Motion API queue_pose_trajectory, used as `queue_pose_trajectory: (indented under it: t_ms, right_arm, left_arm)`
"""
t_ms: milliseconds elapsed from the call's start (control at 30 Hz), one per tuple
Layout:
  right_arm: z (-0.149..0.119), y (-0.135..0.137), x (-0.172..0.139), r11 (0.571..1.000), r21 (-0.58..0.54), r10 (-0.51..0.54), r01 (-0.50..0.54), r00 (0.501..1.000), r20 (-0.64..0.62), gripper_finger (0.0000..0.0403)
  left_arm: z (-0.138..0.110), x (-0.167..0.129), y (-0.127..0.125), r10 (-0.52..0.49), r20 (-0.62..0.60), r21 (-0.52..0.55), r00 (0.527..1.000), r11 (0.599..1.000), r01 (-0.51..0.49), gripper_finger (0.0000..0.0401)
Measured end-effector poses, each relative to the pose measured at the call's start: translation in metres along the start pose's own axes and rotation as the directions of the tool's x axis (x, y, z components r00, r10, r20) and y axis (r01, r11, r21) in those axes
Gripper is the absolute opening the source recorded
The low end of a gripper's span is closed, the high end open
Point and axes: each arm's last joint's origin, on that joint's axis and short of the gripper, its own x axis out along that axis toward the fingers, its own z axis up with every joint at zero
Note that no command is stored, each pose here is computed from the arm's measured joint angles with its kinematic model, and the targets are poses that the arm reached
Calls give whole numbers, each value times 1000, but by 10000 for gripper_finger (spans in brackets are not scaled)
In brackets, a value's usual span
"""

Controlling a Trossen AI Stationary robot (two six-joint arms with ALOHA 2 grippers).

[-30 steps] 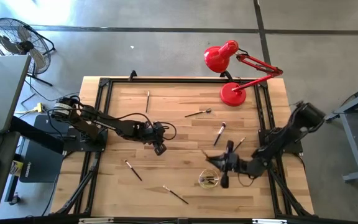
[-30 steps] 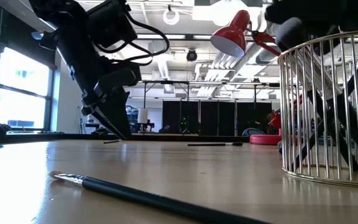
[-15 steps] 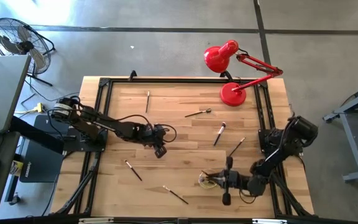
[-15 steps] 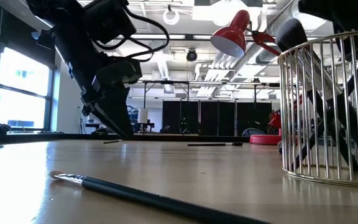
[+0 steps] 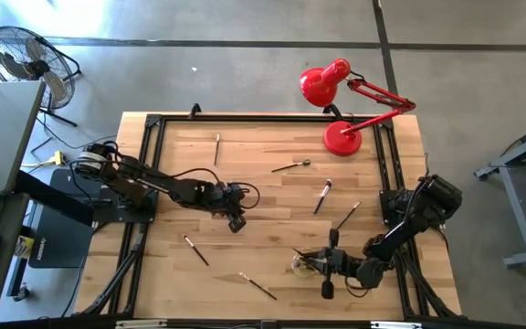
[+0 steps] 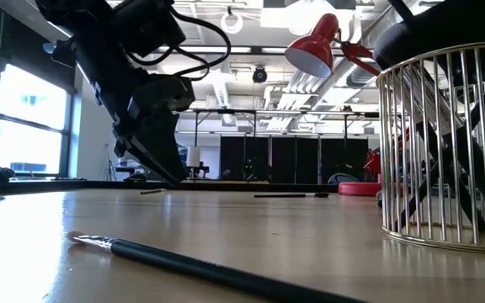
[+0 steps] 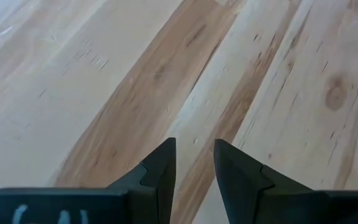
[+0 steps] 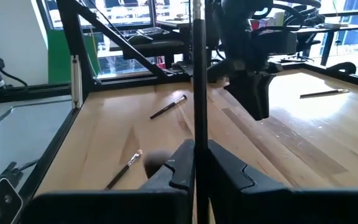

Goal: Pick & Place Makeup Brushes
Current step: Put the eyeshadow brush into the gold makeup holder, then put the powder brush into the gold makeup holder

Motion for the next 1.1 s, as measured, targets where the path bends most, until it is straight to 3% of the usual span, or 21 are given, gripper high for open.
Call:
queue_pose_trajectory:
  t_ms: [167,600,900,1100]
  right_arm:
    - [-5,-1,0,1000,-3,4,-5,999,-33,40]
    - [-2,-1,-1,1000,-25,1,-2,1000,-25,16]
    - [24,-10,7,997,-43,-68,69,997,31,1]
    - [62,-31,18,1000,1,-16,16,1000,27,1]
  left_arm:
    - [0,0,0,0,-1,0,1000,1000,0,108]
    - [0,0,0,-1,-2,0,1000,1000,1,108]
    - [0,0,0,-1,-2,0,1000,1000,1,108]
    - [0,0,0,0,-2,4,1000,1000,0,108]
